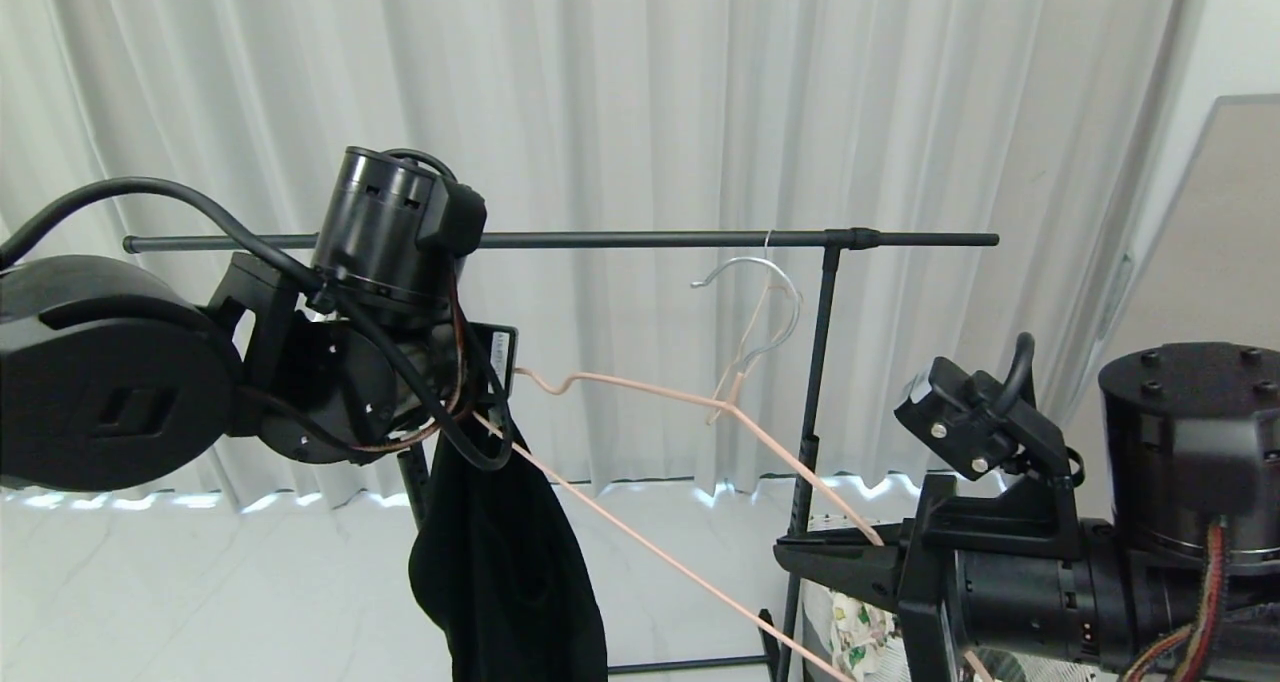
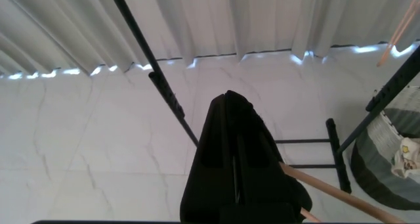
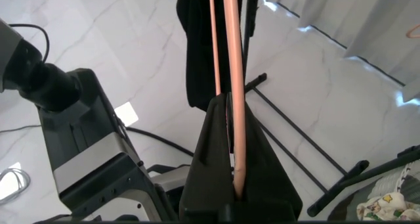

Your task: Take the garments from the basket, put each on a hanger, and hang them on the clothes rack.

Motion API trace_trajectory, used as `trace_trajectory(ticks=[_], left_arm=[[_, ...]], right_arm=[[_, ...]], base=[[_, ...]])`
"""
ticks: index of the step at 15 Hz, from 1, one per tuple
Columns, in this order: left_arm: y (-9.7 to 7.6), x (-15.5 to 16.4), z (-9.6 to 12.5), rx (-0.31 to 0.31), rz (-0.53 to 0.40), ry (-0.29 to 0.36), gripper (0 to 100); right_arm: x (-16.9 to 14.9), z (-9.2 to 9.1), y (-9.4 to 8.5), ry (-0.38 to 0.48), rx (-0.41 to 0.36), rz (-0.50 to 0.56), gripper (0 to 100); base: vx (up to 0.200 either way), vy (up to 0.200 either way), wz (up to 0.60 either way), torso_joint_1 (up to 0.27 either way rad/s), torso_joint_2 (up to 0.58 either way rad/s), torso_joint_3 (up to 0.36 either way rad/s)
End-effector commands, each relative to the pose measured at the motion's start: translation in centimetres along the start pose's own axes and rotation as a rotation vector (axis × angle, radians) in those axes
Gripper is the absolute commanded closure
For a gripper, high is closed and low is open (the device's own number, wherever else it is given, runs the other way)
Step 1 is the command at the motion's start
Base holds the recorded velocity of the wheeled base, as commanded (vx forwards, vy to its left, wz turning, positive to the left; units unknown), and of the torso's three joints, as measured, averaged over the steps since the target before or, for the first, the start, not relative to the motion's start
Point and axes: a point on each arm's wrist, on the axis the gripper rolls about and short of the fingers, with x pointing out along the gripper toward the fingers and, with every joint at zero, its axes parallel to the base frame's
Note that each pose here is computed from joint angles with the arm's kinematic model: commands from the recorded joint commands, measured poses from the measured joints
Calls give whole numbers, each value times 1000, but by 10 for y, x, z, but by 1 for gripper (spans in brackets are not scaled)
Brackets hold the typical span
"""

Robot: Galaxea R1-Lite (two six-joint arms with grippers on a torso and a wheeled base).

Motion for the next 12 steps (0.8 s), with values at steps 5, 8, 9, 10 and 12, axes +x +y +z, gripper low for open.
trace_trajectory(ticks=[5, 8, 9, 10, 12], left_arm=[[-7, -7, -1, 11, -28, -10, 100], [-26, -23, -3, 48, -104, -32, 100], [-31, -28, -4, 59, -126, -40, 100], [-33, -30, -4, 63, -137, -42, 100], [-40, -36, -5, 75, -166, -49, 100]], right_arm=[[1, 0, -6, 0, 9, -22, 100], [5, 2, -6, 5, 0, -14, 100], [6, 1, -6, 8, -12, -13, 100], [7, 1, -6, 10, -16, -12, 100], [9, 0, -6, 16, -19, -10, 100]], base=[[0, 0, 0, 0, 0, 0], [0, 0, 0, 0, 0, 0], [0, 0, 0, 0, 0, 0], [0, 0, 0, 0, 0, 0], [0, 0, 0, 0, 0, 0]])
